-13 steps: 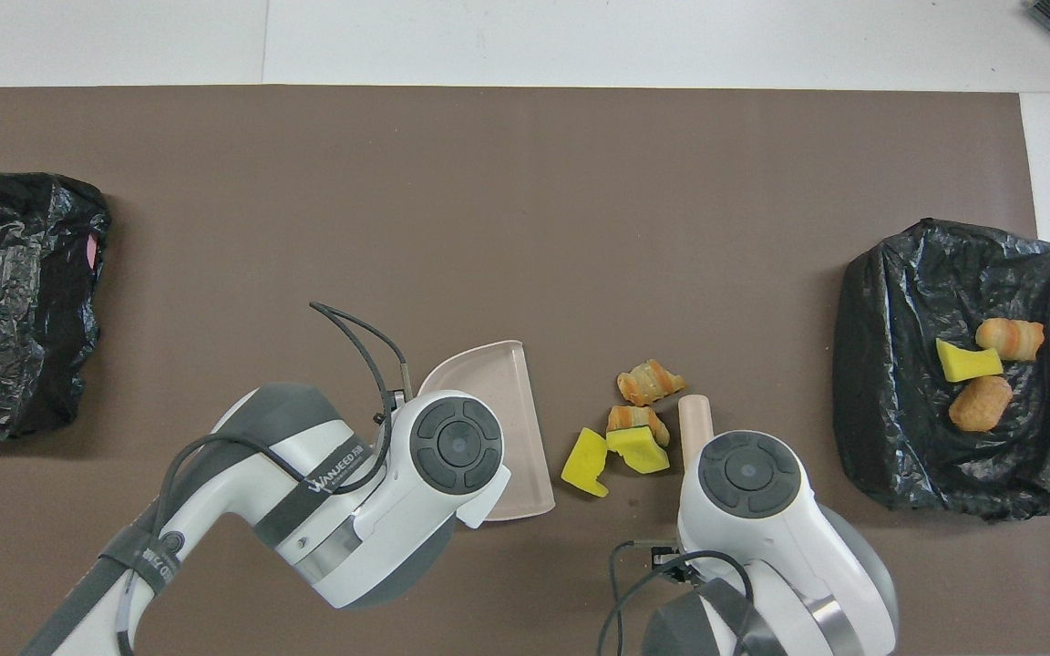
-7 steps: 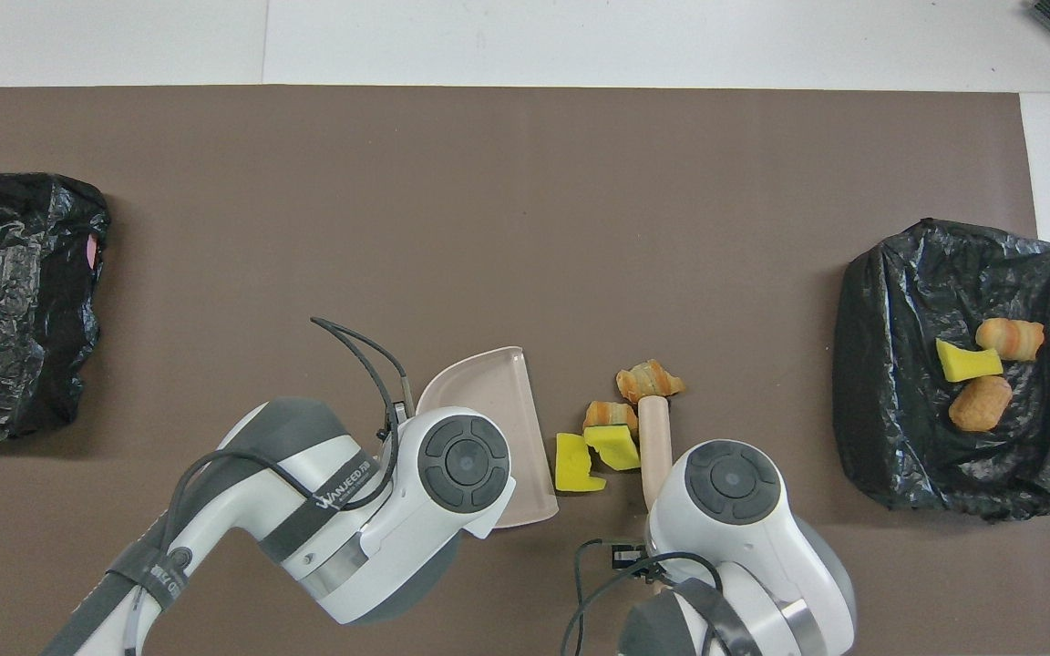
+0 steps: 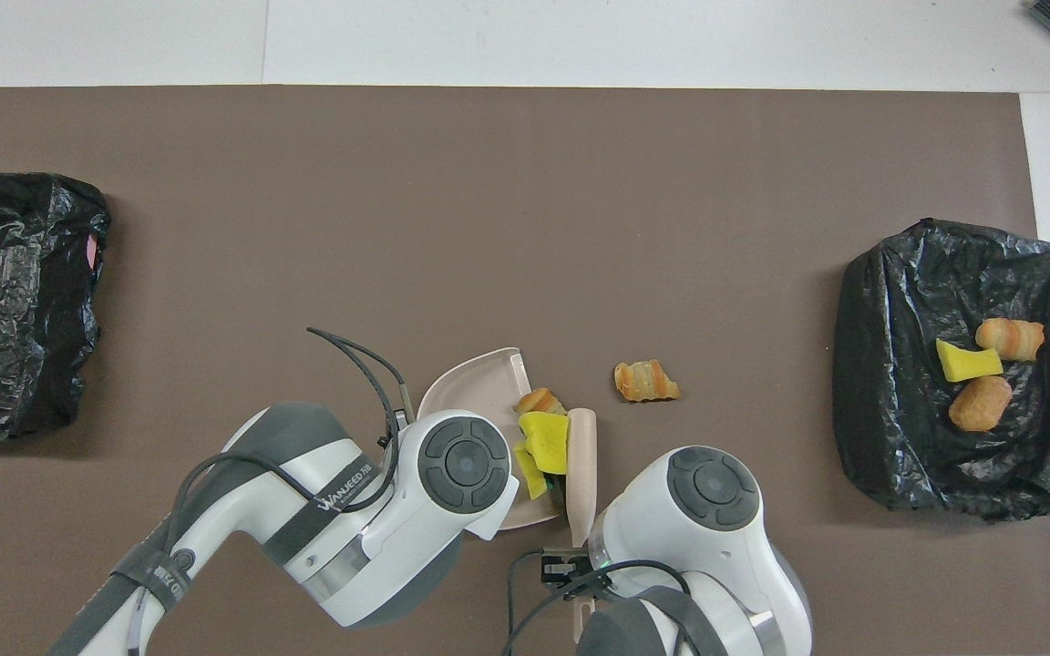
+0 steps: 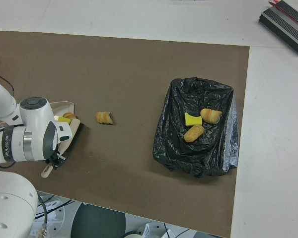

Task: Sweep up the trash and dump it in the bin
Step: 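Sweep the sponge and bread pieces into the dustpan with the right gripper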

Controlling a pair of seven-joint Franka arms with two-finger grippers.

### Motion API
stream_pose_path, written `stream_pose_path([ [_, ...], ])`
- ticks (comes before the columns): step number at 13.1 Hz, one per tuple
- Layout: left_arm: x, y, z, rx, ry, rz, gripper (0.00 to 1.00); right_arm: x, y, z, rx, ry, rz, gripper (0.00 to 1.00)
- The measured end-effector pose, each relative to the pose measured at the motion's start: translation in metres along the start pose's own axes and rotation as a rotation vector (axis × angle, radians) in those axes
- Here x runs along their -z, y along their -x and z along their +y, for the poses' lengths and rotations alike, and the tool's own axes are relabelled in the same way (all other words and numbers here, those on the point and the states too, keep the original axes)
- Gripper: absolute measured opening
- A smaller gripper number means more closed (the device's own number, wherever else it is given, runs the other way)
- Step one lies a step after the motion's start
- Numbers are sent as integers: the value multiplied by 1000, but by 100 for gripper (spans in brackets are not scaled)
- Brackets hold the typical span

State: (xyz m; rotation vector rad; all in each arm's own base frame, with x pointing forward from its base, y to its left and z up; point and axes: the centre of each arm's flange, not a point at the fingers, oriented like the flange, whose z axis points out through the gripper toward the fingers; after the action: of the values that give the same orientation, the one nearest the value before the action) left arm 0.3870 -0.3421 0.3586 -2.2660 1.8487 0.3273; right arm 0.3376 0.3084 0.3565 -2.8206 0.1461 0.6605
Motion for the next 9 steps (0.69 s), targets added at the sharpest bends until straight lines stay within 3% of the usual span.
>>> stream_pose_path([
  [5, -1, 0, -1, 3, 2, 2, 32, 31, 7, -41, 50, -64, -14, 26],
  [7, -1, 1, -1, 5, 4, 3, 32, 52, 12, -39, 78, -11, -31, 26],
  [9, -2, 1, -2, 8, 7, 5, 32, 67, 13, -27, 95, 76, -8, 26],
])
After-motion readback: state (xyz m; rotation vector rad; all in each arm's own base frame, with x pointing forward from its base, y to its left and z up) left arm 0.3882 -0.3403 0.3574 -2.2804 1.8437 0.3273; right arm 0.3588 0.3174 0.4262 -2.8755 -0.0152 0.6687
